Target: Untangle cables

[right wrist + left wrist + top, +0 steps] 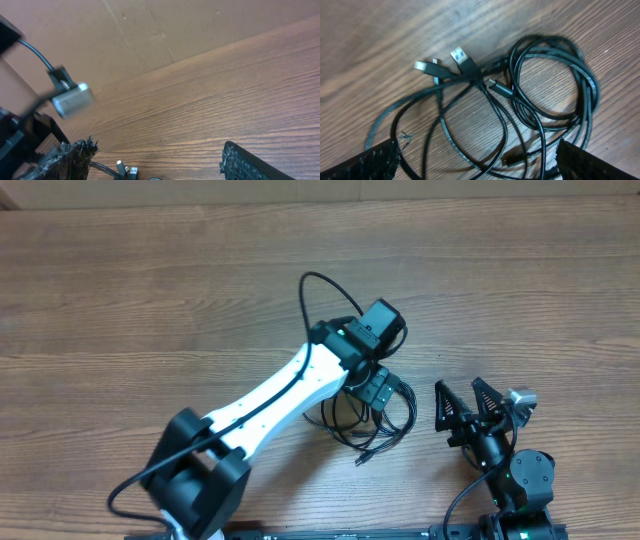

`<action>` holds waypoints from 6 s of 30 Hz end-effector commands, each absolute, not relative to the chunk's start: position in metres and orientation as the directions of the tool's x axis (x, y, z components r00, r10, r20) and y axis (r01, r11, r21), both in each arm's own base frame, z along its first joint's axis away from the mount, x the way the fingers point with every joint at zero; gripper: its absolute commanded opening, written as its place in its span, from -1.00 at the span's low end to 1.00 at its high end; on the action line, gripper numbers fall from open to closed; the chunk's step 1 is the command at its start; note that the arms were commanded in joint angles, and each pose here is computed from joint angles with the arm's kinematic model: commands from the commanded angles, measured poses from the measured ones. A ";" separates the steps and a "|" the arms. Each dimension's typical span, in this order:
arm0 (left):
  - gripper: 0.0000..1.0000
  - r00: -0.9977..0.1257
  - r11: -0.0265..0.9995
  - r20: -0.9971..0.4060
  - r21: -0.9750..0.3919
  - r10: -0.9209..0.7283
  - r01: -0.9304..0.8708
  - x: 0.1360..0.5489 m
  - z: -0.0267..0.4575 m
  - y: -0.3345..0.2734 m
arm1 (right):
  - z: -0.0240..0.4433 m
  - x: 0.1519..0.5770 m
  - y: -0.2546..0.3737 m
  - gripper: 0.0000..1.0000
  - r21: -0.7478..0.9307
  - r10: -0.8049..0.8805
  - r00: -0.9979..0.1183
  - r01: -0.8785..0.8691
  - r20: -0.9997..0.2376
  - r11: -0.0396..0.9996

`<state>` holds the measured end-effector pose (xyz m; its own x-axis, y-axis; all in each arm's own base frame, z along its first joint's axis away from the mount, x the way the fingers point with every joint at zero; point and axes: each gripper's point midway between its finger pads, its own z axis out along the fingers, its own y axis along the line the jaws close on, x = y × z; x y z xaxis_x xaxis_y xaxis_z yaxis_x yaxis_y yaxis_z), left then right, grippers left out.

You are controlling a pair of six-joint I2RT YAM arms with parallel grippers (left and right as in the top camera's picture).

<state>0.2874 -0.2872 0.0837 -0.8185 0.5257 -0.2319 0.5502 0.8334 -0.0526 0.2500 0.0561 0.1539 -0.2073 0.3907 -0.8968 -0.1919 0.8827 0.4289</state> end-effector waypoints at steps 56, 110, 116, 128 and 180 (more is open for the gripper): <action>-0.27 -0.638 0.691 -0.324 0.076 0.698 0.718 0.317 0.026 -0.338 | 0.150 0.251 0.051 0.67 0.432 0.398 -0.201 -0.165 -0.895 0.887; -0.92 -0.698 0.745 -0.269 0.153 0.664 0.649 0.319 0.085 -0.337 | 0.150 0.251 0.051 0.71 0.431 0.398 -0.199 -0.163 -0.895 0.887; -0.91 -0.699 0.765 -0.332 0.134 0.633 0.630 0.328 0.133 -0.349 | 0.151 0.250 0.054 0.81 0.433 0.396 -0.207 -0.180 -0.894 0.883; -0.92 -0.732 0.795 -0.379 0.017 0.566 0.606 0.318 0.194 -0.361 | 0.151 0.249 0.057 0.80 0.435 0.395 -0.214 -0.197 -0.894 0.879; -0.92 -0.596 0.741 -0.720 -0.172 0.355 0.649 0.238 0.416 -0.290 | 0.148 0.250 0.055 0.68 0.412 0.372 -0.215 -0.186 -0.903 0.892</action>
<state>0.2327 -0.2934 0.4096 -0.5997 0.3818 -0.7033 0.6692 0.7211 -0.1792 0.2488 0.0578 0.1521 -0.2158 0.3751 -0.9015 -0.2014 0.8863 0.4170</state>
